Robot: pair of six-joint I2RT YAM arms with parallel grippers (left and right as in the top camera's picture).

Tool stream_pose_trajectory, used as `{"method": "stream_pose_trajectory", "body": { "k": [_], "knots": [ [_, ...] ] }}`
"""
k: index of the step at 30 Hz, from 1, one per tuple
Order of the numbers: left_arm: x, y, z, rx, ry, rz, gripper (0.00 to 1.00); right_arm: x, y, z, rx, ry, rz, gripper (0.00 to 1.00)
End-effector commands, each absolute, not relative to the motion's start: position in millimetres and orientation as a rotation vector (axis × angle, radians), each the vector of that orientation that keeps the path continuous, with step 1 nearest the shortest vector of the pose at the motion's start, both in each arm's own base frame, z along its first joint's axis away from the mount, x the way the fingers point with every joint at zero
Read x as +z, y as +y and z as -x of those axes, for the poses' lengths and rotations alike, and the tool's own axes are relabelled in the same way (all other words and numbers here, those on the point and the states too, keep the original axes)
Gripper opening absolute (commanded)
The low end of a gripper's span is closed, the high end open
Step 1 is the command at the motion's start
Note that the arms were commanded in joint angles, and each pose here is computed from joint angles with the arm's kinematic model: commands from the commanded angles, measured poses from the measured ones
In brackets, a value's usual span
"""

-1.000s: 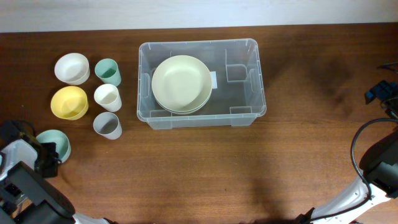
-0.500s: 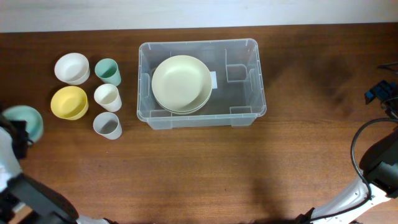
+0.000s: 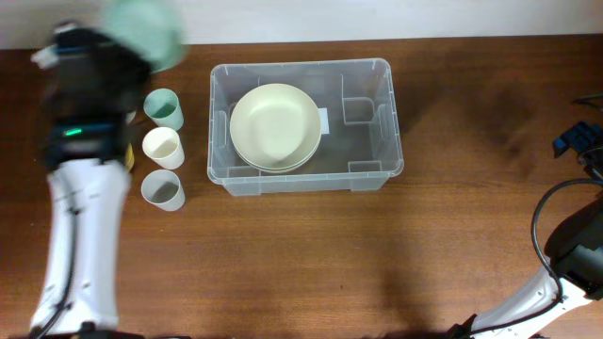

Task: Pack container
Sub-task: 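Carry the green bowl over the container's right side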

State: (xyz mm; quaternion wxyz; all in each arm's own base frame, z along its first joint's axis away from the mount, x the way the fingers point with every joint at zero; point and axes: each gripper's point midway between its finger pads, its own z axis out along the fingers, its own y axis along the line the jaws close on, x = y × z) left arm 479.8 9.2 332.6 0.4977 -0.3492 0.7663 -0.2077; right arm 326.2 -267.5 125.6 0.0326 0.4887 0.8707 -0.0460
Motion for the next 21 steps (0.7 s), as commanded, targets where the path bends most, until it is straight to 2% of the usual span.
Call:
{"method": "stream_pose_trajectory", "body": {
  "k": [1,5,10,15,21],
  "knots": [
    [322,-83,-497,-0.636,1.933,0.644,0.01,127,-269,-324,-0.155,2.670,-1.516,0.99],
    [303,-174,-509,-0.719,1.961,0.433,0.01,127,-269,-324,-0.155,2.670,-1.516,0.99],
    [255,-246,-514,-0.706,2.022,0.262,0.02,127,-269,-324,-0.155,2.670,-1.516,0.99],
    [198,-282,-510,-0.661,2.129,0.165,0.03,127,-269,-324,-0.155,2.670,-1.516,0.99],
    [153,-294,-507,-0.598,2.211,0.092,0.04,127,-269,-324,-0.155,2.670,-1.516,0.99]
  ]
}}
